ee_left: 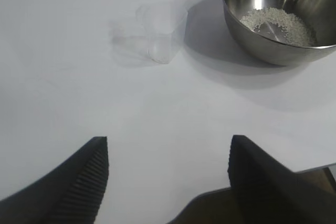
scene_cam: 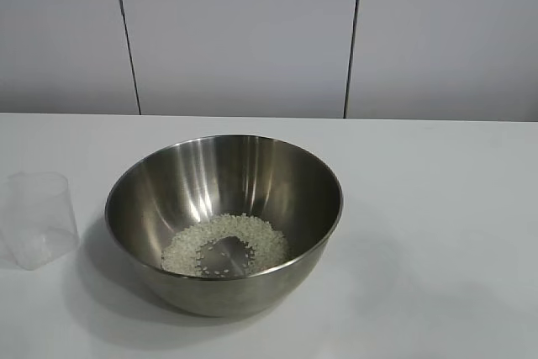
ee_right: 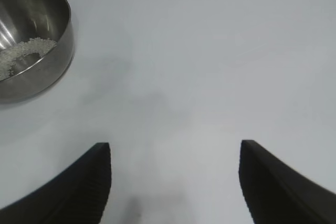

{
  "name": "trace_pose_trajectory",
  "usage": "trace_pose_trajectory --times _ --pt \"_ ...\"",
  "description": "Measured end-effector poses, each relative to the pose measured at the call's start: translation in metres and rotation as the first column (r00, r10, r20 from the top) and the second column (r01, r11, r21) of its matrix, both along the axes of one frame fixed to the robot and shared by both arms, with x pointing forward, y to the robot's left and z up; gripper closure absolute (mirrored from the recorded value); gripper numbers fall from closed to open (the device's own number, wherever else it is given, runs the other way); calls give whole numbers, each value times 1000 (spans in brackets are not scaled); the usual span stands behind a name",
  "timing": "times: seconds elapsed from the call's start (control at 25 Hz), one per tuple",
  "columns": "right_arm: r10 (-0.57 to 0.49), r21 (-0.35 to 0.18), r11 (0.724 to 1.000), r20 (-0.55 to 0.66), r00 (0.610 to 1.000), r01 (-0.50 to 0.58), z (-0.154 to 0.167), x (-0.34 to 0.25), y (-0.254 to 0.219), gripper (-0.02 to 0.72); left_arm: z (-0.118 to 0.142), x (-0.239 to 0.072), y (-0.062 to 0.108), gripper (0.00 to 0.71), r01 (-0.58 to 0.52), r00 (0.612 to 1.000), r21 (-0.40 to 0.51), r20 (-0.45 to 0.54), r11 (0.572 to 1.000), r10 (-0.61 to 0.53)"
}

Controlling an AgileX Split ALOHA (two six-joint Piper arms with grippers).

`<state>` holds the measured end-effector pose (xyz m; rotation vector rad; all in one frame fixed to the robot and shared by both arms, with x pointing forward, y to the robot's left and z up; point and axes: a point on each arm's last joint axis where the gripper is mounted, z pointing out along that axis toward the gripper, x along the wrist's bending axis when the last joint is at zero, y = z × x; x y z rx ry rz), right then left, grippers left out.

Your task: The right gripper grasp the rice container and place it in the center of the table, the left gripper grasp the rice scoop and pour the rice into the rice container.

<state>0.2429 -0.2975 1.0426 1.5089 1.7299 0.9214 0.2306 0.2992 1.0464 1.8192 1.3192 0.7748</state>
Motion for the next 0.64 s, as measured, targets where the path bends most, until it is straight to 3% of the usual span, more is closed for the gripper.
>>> trace_pose_trajectory --times 0.64 --pt "0 0 1000 0 1000 0 0 0 0 231 -5 3 -1 234 -1 1000 0 -2 1000 1"
